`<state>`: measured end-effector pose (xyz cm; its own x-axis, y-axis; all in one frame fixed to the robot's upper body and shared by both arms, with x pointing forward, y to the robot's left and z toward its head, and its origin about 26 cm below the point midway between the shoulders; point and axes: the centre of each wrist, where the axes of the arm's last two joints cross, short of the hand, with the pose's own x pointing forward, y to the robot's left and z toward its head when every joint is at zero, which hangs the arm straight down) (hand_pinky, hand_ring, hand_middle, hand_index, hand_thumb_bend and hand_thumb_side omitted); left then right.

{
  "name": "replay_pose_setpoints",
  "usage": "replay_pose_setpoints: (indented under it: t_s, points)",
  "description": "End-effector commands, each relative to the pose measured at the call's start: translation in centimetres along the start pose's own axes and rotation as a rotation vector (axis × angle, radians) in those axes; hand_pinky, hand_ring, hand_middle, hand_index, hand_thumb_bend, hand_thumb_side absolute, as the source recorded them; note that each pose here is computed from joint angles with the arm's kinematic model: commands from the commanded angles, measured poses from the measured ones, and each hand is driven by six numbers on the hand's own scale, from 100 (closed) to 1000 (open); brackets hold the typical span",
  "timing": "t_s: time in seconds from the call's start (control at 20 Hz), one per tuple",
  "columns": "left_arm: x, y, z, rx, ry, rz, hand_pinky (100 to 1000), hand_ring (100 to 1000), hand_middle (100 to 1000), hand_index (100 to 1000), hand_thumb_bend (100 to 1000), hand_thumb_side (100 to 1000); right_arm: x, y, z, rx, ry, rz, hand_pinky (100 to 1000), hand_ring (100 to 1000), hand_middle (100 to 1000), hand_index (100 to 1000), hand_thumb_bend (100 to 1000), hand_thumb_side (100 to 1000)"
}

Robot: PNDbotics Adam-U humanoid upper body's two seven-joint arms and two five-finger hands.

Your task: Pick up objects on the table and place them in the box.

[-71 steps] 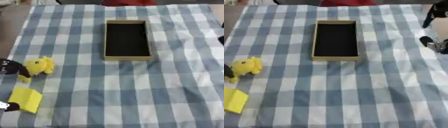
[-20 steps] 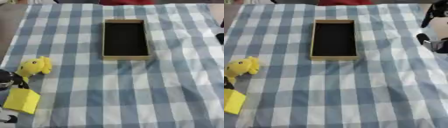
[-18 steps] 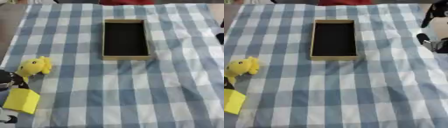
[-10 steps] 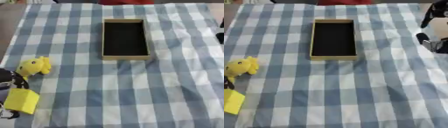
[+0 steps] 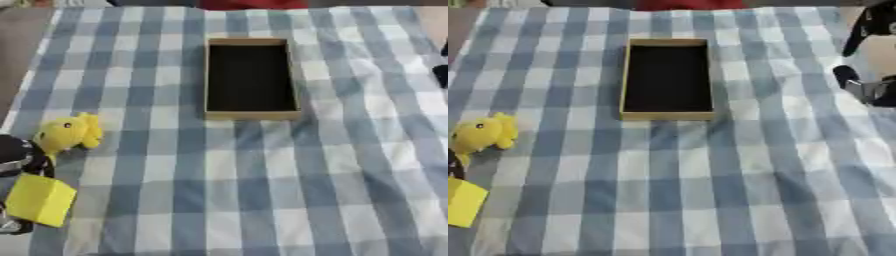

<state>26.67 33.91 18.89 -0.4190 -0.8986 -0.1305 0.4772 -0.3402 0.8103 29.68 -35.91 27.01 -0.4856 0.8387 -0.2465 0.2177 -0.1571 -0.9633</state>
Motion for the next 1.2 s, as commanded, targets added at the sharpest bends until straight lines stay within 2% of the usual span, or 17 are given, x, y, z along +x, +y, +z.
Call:
replay_pose_setpoints:
  t_s: [0.05,0.35,0.75,0.9,0.95,1.0,1.05,1.2]
  points:
    - [-0.1,1.0,0.6,0.026,-0.021,-0.015,653,633,515,694,432,204,-0.2,-1.1,0.2,-0.025,0.003,0.026,618,702,603,620,140,477]
    - [-0.8,2.8,1.4,0.087,-0.052,-0.055,627,606,494,674,399,228,-0.2,-1.1,0.3,-0.025,0.006,0.029,618,702,603,621,140,479]
    - [-1.6,6.1,3.2,0.218,-0.046,-0.176,625,552,458,633,410,173,-0.1,-1.4,0.4,-0.039,0.012,0.043,624,707,614,640,180,449]
    - [-1.6,7.2,3.7,0.251,-0.063,-0.207,627,553,459,634,418,163,-0.1,-1.4,0.4,-0.046,0.012,0.058,638,711,618,642,275,337]
    - [-1.6,7.5,3.8,0.257,-0.068,-0.215,627,552,459,634,422,158,-0.1,-1.4,0.4,-0.046,0.010,0.064,644,712,613,632,342,234]
    - [-1.6,7.7,3.9,0.263,-0.073,-0.222,627,552,459,634,422,156,0.0,-1.4,0.4,-0.045,0.007,0.069,644,712,612,630,344,225]
    - [-1.5,7.9,4.0,0.267,-0.077,-0.226,627,551,458,633,422,152,0.0,-1.4,0.4,-0.043,0.006,0.074,651,712,609,624,392,134]
    - [-1.4,8.6,4.2,0.282,-0.086,-0.233,625,548,457,631,418,144,-0.1,-1.4,0.4,-0.043,0.006,0.087,648,710,602,610,399,117]
